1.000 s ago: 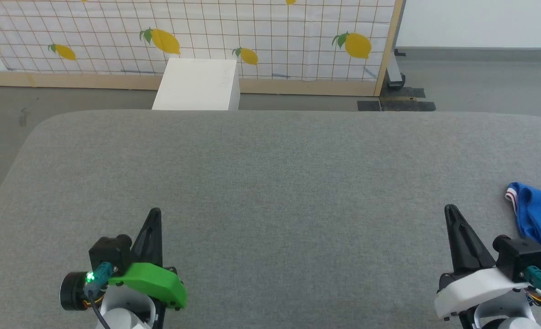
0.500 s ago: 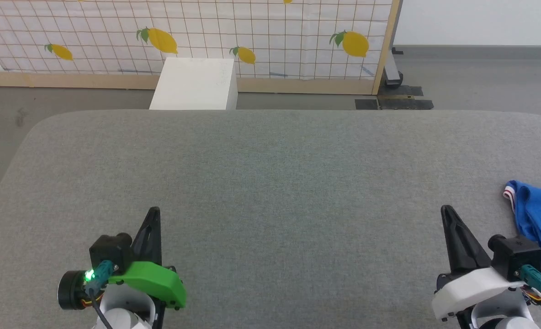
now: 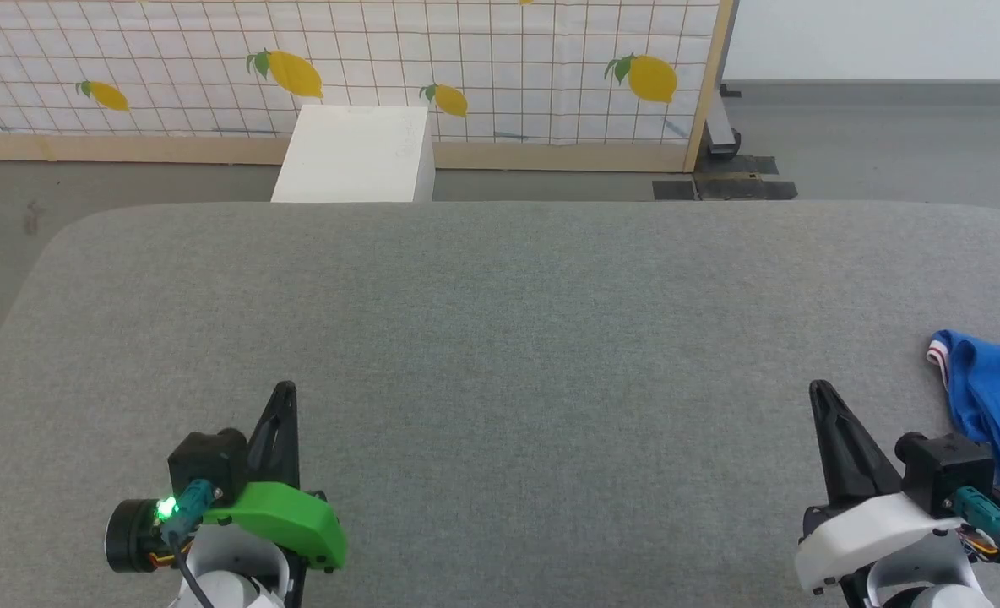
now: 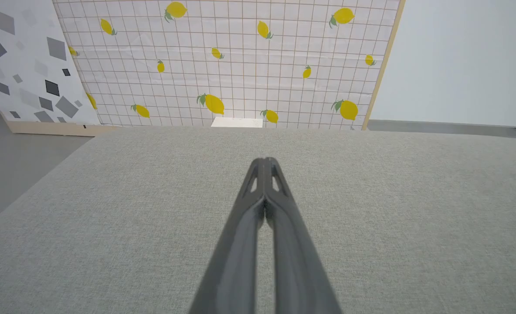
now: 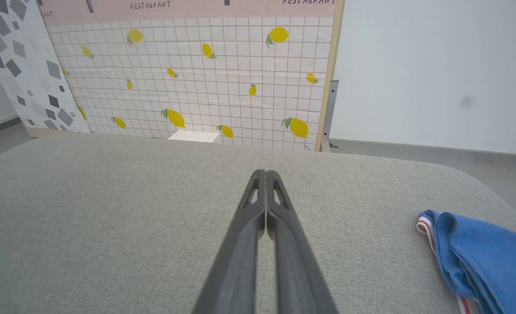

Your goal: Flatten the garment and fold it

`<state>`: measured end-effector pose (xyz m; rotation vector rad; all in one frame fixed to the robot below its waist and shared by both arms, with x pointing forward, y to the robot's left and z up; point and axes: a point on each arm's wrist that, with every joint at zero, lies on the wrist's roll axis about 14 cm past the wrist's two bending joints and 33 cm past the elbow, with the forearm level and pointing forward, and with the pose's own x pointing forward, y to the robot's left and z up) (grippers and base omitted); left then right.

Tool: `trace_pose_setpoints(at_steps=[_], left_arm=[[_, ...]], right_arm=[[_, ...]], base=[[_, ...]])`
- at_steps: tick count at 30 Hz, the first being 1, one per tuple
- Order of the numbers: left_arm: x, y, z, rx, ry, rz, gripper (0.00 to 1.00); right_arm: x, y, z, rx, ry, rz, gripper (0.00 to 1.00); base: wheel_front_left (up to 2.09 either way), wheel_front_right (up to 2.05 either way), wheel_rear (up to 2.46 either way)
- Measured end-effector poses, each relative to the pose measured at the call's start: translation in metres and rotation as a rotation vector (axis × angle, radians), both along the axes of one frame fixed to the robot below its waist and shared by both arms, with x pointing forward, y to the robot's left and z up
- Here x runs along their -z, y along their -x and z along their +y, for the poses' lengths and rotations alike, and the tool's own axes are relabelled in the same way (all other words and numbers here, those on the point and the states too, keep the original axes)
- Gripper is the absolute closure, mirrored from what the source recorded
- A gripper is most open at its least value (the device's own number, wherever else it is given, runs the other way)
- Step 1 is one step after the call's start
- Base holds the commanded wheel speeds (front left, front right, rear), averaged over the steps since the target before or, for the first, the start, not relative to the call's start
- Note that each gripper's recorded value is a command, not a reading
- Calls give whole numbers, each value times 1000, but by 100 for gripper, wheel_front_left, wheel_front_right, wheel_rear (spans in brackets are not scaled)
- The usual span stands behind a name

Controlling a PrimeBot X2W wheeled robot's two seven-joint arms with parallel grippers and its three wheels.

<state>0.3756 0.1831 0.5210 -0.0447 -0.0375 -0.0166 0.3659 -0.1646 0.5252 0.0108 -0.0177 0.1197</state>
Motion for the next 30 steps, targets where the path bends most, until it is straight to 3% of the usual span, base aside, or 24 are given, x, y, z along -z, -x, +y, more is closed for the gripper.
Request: trace_pose_setpoints(at_steps=[30], left_arm=[[-5, 0, -4, 1, -44, 16, 100]], right_arm=[[0, -2, 2, -6, 29, 10, 100]], base=[[0, 0, 0]])
